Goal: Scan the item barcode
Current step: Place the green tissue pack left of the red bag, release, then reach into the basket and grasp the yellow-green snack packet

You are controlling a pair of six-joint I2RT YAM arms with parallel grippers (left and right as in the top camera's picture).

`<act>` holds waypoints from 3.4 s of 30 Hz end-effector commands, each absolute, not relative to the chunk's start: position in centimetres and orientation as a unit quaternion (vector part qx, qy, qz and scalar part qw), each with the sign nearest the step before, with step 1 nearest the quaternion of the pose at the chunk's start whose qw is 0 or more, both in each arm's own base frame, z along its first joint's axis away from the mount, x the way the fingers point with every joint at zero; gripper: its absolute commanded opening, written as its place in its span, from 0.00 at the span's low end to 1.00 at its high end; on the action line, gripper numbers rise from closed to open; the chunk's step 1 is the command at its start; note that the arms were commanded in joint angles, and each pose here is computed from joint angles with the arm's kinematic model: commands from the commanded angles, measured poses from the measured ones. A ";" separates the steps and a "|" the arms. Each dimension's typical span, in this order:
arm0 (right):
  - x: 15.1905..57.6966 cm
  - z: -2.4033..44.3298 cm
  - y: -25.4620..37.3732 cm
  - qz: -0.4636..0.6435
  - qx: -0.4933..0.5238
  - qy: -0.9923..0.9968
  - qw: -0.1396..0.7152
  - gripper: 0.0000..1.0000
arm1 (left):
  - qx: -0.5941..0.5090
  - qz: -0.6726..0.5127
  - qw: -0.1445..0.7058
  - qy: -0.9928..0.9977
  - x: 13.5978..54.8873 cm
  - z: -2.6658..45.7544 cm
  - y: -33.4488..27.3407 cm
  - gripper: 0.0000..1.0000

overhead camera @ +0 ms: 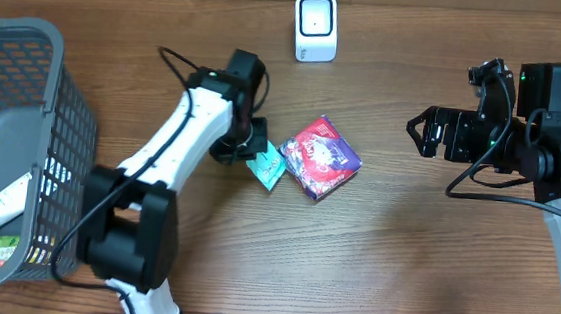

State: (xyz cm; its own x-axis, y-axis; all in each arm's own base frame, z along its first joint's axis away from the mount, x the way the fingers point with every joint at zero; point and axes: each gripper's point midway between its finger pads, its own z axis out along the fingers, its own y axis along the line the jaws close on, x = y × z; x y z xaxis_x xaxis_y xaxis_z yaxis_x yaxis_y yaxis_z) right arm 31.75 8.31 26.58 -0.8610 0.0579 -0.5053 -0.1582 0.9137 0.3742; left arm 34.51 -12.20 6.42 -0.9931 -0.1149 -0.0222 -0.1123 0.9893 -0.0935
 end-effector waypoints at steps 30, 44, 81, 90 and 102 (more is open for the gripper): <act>32.2 27.8 8.4 0.205 -0.037 0.936 0.283 1.00 | -0.320 0.067 0.232 0.916 32.6 32.9 3.6 0.93; 32.4 27.9 8.4 0.205 -0.038 0.935 0.287 1.00 | -0.630 0.111 0.207 0.740 18.3 31.4 19.8 0.94; 32.1 27.7 8.4 0.204 -0.037 0.937 0.281 1.00 | -0.740 0.118 -0.046 0.660 13.2 4.8 25.3 0.88; 32.1 27.7 8.4 0.204 -0.037 0.937 0.281 1.00 | -0.738 0.118 -0.062 0.662 13.3 3.1 25.5 0.62; 32.2 27.7 8.4 0.205 -0.037 0.937 0.282 1.00 | -0.714 0.110 -0.063 0.688 13.9 3.1 25.2 0.04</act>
